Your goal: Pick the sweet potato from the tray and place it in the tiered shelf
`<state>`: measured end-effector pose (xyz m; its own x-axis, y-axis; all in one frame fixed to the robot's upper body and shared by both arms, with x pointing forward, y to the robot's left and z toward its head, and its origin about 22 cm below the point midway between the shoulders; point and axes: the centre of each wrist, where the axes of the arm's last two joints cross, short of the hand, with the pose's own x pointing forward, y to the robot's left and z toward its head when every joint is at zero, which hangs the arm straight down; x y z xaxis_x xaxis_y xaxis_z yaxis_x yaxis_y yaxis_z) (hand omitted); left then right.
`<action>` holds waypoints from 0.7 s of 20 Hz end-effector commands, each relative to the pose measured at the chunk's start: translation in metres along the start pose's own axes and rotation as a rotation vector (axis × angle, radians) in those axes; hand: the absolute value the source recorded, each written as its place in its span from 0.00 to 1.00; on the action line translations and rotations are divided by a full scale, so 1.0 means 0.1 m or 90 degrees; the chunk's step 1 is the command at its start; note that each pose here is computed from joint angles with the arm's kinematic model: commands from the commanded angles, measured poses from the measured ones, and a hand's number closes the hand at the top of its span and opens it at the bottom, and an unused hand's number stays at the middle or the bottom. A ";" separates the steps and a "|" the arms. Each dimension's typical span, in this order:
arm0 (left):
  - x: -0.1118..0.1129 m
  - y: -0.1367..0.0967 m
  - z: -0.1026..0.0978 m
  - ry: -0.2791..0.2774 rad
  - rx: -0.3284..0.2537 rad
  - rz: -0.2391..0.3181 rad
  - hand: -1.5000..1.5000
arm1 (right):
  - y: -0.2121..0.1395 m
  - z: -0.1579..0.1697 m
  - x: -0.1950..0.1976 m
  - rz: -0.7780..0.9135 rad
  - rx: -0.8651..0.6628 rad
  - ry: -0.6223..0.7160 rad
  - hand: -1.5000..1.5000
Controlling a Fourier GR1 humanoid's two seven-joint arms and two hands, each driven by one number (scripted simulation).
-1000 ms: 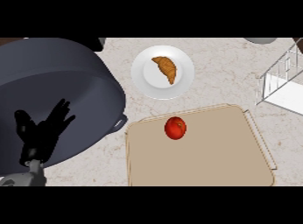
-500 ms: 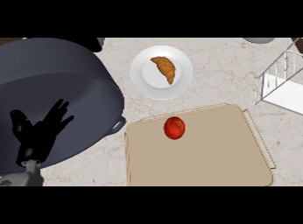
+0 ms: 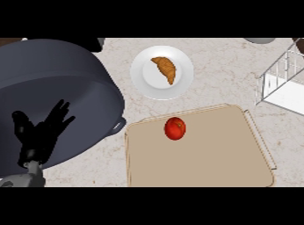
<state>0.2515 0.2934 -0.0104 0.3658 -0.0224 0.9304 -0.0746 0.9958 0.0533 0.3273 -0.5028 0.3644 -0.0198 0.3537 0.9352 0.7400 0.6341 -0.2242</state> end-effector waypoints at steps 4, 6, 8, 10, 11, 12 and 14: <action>-0.09 0.03 -0.02 0.046 0.005 -0.003 0.50 | -0.67 -0.01 0.04 -0.019 -0.156 0.029 0.00; -0.21 -0.09 0.04 0.055 0.004 -0.005 0.50 | -0.94 0.01 0.03 -0.049 -0.191 0.035 0.00; -0.17 0.06 -0.05 0.047 0.013 0.009 0.50 | -1.19 0.04 -0.15 -0.062 -0.202 0.041 0.00; -0.12 -0.08 -0.06 0.045 0.001 0.004 0.50 | -1.31 0.03 -0.24 -0.093 -0.223 0.065 0.00; -0.36 0.03 0.02 0.050 0.017 0.002 0.50 | -1.55 0.09 -0.30 -0.098 -0.204 0.055 0.00; -0.23 0.04 0.01 0.049 0.011 0.007 0.50 | -1.61 0.10 -0.29 -0.089 -0.197 0.055 0.00; -0.22 0.02 0.06 0.053 0.009 0.011 0.50 | -1.85 0.17 -0.32 -0.076 -0.185 0.065 0.00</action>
<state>0.2468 0.2962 -0.0131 0.3563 -0.0144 0.9343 -0.0879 0.9949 0.0489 0.2141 -0.6004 0.3713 -0.0588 0.2228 0.9731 0.9008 0.4320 -0.0445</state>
